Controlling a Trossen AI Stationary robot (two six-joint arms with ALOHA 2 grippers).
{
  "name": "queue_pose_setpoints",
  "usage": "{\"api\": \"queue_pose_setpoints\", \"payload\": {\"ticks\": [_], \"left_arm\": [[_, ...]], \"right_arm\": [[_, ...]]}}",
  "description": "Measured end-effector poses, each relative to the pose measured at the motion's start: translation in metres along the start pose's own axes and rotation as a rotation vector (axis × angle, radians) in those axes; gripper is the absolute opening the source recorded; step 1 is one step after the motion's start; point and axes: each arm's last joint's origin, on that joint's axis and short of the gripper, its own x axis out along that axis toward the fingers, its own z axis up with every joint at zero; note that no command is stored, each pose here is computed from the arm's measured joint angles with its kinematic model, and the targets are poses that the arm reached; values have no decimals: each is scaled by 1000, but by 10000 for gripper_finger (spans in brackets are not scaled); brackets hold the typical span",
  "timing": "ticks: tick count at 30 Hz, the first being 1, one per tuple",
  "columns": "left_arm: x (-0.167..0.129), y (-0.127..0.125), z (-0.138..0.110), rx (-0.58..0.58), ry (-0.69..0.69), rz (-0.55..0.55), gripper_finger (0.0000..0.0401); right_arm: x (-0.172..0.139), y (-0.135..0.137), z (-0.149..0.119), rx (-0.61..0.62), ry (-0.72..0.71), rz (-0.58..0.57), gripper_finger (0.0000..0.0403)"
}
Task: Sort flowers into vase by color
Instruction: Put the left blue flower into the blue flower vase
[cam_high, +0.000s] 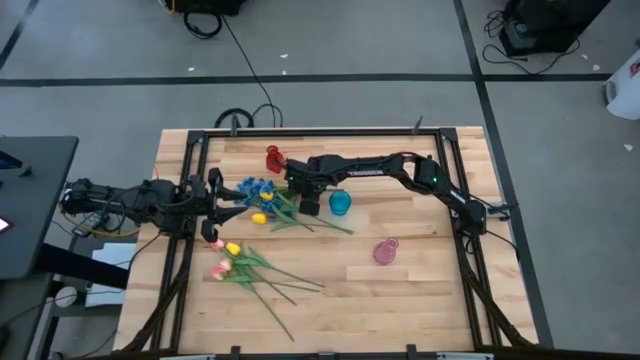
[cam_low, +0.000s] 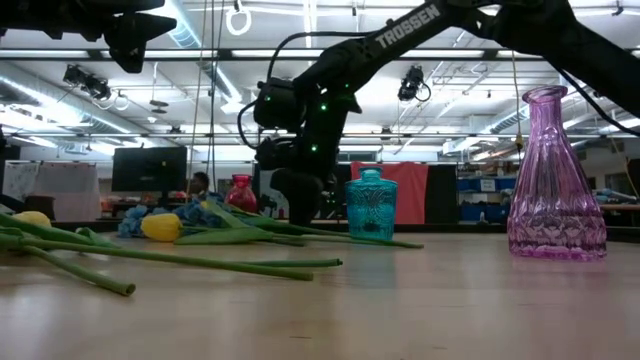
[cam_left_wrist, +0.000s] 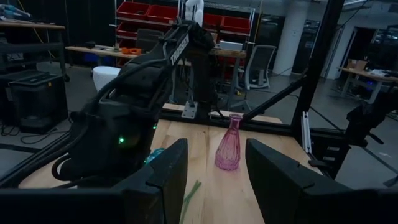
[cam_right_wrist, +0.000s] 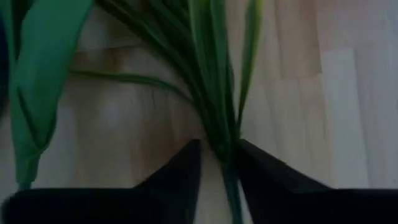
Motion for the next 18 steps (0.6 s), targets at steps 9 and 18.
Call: {"api": "queue_pose_setpoints", "payload": {"ticks": [9, 18], "left_arm": [[0, 0, 0, -1, 0, 0, 168], [0, 0, 0, -6, 0, 0, 168]], "right_arm": [[-18, -7, 4, -5, 52, -133, 32], [-93, 37, 35, -334, 0, -436, 17]]}}
